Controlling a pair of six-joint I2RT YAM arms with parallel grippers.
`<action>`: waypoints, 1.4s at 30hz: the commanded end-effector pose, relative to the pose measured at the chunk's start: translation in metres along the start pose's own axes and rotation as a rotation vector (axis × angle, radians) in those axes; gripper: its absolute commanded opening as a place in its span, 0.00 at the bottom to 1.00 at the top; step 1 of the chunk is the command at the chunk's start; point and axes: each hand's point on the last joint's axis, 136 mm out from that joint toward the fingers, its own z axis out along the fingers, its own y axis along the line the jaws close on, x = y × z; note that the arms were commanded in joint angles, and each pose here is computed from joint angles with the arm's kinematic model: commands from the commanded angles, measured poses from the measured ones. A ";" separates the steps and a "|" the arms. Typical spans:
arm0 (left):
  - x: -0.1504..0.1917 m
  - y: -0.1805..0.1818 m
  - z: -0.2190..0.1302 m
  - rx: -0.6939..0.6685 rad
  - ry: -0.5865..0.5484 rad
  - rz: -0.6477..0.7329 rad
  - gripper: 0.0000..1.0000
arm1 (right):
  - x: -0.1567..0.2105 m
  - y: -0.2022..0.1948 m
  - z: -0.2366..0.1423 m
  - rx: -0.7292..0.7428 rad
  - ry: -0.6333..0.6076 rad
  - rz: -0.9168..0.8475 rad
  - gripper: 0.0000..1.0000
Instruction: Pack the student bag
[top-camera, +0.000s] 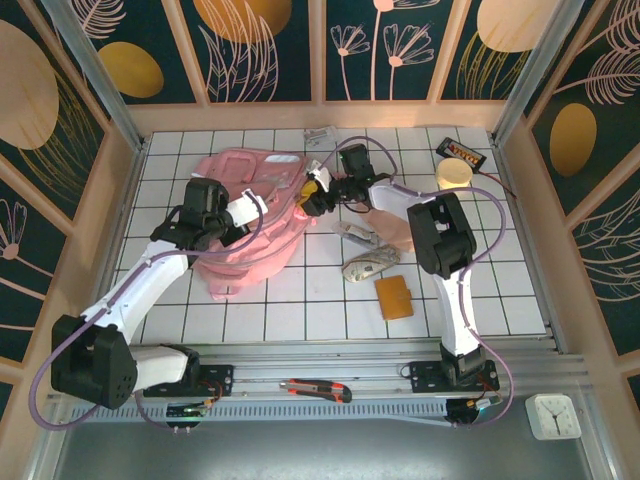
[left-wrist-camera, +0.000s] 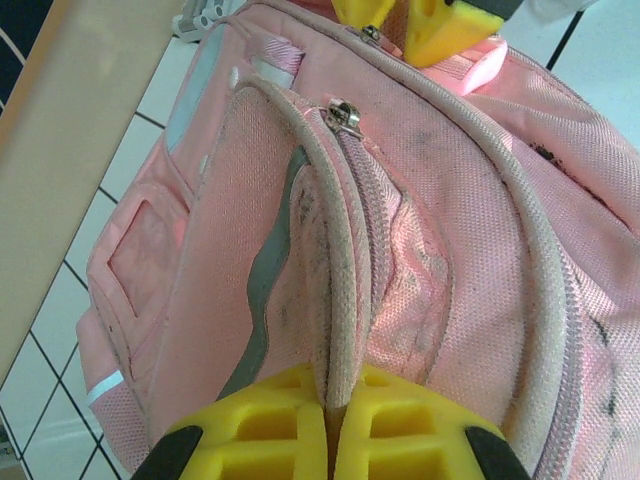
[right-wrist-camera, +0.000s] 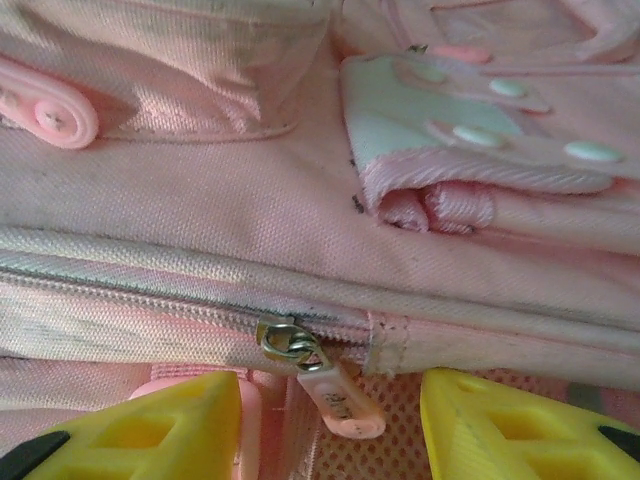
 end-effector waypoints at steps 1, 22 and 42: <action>-0.032 0.020 -0.018 -0.079 -0.136 0.021 0.00 | 0.007 0.011 0.007 -0.071 0.013 0.034 0.51; -0.034 0.016 -0.019 -0.073 -0.161 -0.007 0.00 | 0.001 0.004 0.004 0.002 -0.012 0.012 0.02; -0.030 0.021 -0.016 -0.124 -0.127 -0.043 0.00 | -0.008 0.041 -0.015 -0.020 0.098 0.005 0.00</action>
